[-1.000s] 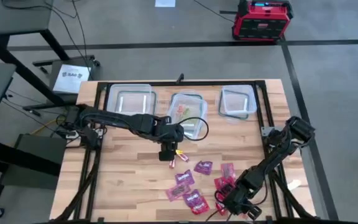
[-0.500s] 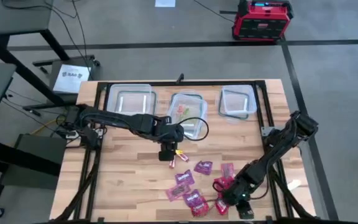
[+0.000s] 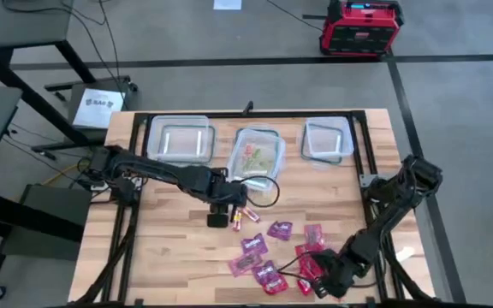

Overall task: Sort candy
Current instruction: Put the orange candy into the center transparent bin

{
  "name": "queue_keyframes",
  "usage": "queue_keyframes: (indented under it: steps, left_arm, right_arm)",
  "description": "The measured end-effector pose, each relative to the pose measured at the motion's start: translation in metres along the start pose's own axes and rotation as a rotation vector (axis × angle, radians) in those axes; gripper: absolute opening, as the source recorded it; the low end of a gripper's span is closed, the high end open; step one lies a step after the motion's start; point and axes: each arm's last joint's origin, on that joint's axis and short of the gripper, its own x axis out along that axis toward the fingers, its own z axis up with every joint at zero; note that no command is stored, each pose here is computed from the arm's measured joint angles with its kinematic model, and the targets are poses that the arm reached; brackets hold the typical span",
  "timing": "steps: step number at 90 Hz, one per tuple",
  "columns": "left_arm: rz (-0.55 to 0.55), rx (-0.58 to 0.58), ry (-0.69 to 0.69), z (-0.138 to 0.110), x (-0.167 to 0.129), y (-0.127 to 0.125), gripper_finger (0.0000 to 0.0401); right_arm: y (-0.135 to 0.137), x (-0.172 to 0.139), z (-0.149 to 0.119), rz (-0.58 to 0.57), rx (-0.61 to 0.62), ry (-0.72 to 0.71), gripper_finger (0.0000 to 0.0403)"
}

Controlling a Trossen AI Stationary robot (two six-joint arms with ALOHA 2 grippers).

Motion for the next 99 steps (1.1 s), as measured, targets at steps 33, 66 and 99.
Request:
queue_keyframes:
  steps: [33,66,99]
  left_arm:
    - [-0.002,0.004,-0.004,0.000,0.001,-0.002,0.0134]
    - [-0.003,0.015,-0.019,0.001,0.001,-0.002,0.0134]
    - [-0.004,0.021,-0.019,0.001,0.000,-0.002,0.0134]
  right_arm:
    - [-0.004,0.006,-0.004,-0.061,0.004,0.062,0.0113]
    - [-0.001,0.012,0.006,-0.093,0.054,0.069,0.0113]
    - [0.005,0.022,0.023,-0.160,0.087,0.164,0.0113]
